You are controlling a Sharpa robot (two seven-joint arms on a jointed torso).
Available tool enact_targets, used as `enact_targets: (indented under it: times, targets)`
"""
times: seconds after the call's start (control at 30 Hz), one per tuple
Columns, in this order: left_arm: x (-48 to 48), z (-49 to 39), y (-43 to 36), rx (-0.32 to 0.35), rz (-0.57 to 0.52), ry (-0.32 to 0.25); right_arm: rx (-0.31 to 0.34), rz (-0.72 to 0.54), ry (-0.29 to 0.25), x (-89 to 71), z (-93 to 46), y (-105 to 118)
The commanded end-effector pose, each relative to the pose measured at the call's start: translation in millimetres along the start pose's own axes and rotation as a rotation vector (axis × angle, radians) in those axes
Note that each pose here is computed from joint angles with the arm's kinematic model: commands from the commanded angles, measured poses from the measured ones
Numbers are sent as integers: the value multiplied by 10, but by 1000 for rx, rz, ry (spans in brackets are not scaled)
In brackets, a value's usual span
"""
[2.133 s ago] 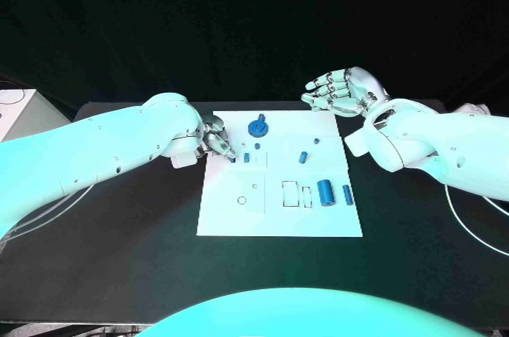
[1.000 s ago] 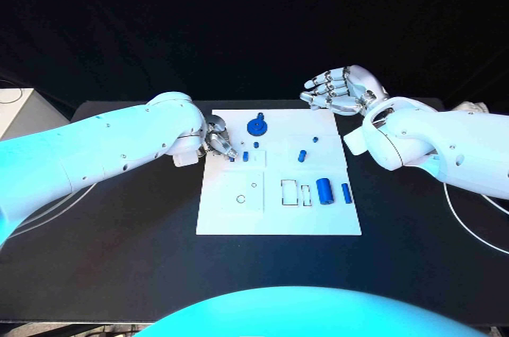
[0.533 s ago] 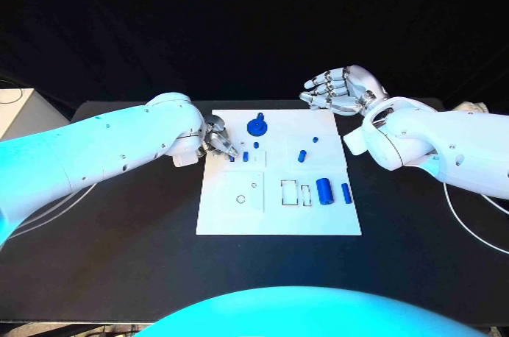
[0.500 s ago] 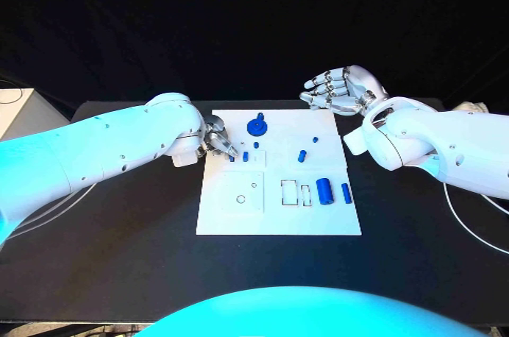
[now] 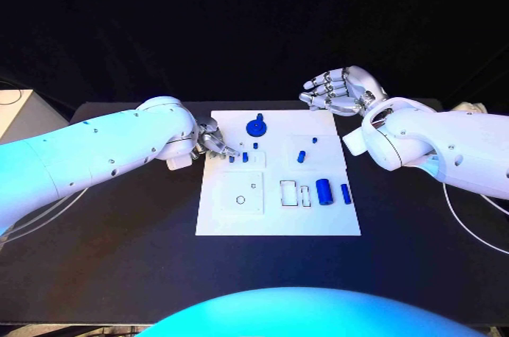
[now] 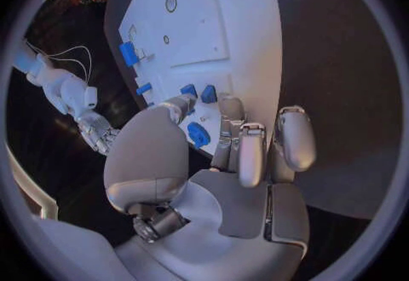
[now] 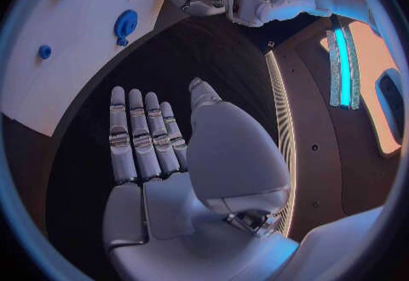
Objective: Assemble the parts on the task board
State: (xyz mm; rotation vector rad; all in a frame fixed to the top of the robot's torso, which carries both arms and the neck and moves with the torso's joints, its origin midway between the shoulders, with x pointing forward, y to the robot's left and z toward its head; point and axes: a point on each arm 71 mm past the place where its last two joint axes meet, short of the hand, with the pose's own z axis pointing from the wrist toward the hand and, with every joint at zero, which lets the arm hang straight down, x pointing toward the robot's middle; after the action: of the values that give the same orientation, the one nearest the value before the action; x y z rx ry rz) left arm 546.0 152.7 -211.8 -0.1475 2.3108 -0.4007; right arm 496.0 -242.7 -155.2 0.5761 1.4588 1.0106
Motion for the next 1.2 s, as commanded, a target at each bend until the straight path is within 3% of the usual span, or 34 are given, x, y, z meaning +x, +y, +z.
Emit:
enact_targets:
  times: [0.03,0.2,0.37,0.57,0.77,0.97,1.2]
  targets:
    - [-35,-22,20,-4,-20,-43,-11,2,10,4,-1,7]
    - [-112,-74,-7,32,-67,-78,-11,2,9,2,-1,6]
    - [-175,-135,-72,135,-143,-108,-11,2,8,1,0,5]
    - [-253,-200,-244,368,-182,-198,-12,1,4,-5,0,1]
    - [-234,-217,-424,563,-91,-341,-12,-1,2,-11,3,-4]
    - [-157,-132,-491,598,17,-384,-11,-1,3,-8,8,-4]
    - [-48,-4,-560,580,138,-366,-12,0,7,7,16,2]
